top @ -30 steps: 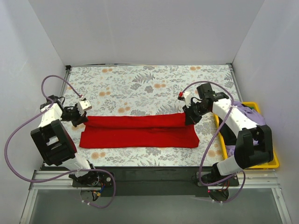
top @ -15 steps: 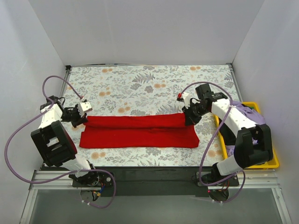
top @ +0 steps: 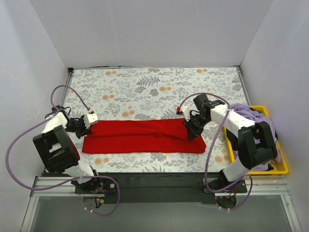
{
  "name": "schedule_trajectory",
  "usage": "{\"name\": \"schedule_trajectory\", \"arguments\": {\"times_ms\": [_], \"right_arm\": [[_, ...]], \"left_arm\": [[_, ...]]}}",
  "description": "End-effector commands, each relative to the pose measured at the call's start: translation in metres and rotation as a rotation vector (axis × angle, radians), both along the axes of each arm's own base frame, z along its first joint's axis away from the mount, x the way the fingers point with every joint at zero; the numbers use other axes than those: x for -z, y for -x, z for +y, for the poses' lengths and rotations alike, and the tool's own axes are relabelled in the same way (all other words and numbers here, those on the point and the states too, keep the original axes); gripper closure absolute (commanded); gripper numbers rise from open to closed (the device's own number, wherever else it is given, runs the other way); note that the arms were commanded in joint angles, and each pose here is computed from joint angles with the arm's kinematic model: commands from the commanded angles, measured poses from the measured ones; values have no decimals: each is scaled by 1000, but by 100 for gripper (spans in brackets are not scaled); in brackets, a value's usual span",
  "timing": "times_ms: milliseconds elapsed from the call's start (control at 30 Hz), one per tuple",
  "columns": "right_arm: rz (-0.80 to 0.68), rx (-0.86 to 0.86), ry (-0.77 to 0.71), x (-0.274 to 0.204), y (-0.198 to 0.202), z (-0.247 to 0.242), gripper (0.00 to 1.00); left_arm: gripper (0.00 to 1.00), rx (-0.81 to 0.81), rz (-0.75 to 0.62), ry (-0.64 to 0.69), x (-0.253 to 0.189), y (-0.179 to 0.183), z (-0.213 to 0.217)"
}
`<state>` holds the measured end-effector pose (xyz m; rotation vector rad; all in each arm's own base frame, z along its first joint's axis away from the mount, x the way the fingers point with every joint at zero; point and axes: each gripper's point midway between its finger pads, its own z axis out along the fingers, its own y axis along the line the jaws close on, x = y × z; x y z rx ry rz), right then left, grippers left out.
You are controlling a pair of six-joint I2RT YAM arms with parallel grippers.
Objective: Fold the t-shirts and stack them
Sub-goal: Fold the tshirt
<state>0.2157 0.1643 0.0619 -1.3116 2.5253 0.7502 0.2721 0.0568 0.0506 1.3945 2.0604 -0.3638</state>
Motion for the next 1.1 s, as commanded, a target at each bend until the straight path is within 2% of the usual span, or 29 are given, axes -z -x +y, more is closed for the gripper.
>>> {"name": "schedule_trajectory", "arguments": {"times_ms": [0, 333, 800, 967, 1067], "right_arm": [[-25, -2, 5, -8, -5, 0, 99], [-116, 15, -28, -49, -14, 2, 99], [3, -13, 4, -9, 9, -3, 99], [41, -34, 1, -1, 18, 2, 99], [60, -47, 3, 2, 23, 1, 99]], "left_arm": [[100, 13, -87, -38, -12, -11, 5], [100, -43, -125, 13, -49, -41, 20], [100, -6, -105, -42, -20, -24, 19], [94, 0, -88, -69, -6, -18, 22], [85, 13, -64, -74, -3, -13, 22]]}}
